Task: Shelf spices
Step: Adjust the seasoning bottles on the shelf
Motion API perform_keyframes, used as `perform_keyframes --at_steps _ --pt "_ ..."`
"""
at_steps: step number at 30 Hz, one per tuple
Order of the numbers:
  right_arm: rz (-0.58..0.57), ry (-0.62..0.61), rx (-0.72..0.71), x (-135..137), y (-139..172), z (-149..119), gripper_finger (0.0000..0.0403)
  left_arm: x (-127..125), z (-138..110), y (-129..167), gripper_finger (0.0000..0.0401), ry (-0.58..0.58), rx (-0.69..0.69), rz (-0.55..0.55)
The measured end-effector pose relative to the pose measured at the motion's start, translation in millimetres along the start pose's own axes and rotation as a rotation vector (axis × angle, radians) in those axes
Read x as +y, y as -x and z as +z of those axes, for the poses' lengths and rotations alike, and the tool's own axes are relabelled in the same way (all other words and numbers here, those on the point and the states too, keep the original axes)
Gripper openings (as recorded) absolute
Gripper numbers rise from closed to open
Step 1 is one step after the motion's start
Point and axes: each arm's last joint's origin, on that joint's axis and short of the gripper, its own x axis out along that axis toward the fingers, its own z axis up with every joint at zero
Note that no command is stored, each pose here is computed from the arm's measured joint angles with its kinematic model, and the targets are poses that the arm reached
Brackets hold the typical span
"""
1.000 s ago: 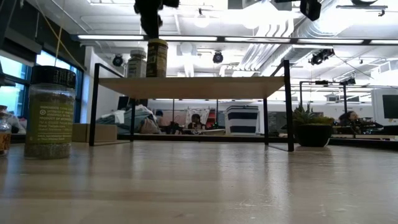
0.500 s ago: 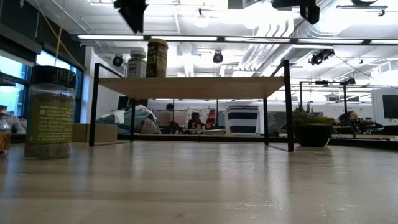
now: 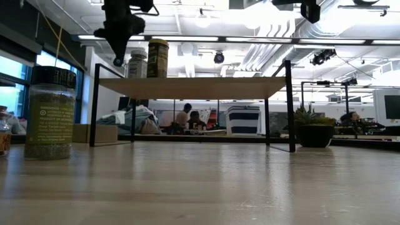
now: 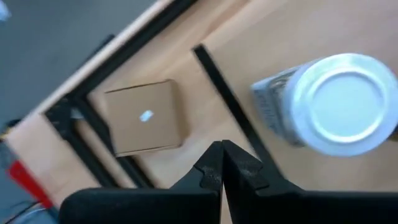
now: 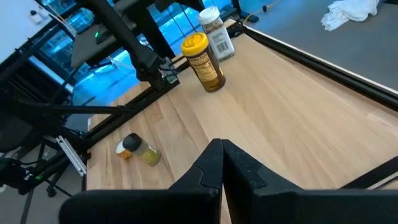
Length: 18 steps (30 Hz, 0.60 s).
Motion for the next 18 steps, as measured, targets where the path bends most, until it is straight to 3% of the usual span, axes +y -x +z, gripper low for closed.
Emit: perform_keyframes --at_steps 8,18 --pt "0.003 0.028 -0.002 0.2 -0.1 0.3 0.0 3.6 6.3 -2.4 0.0001 0.083 -0.017 -0.134" --pt "0.008 0.052 0.0 0.4 -0.1 0.2 0.0 2.6 12.5 -6.8 0.0 0.114 -0.035 -0.139"
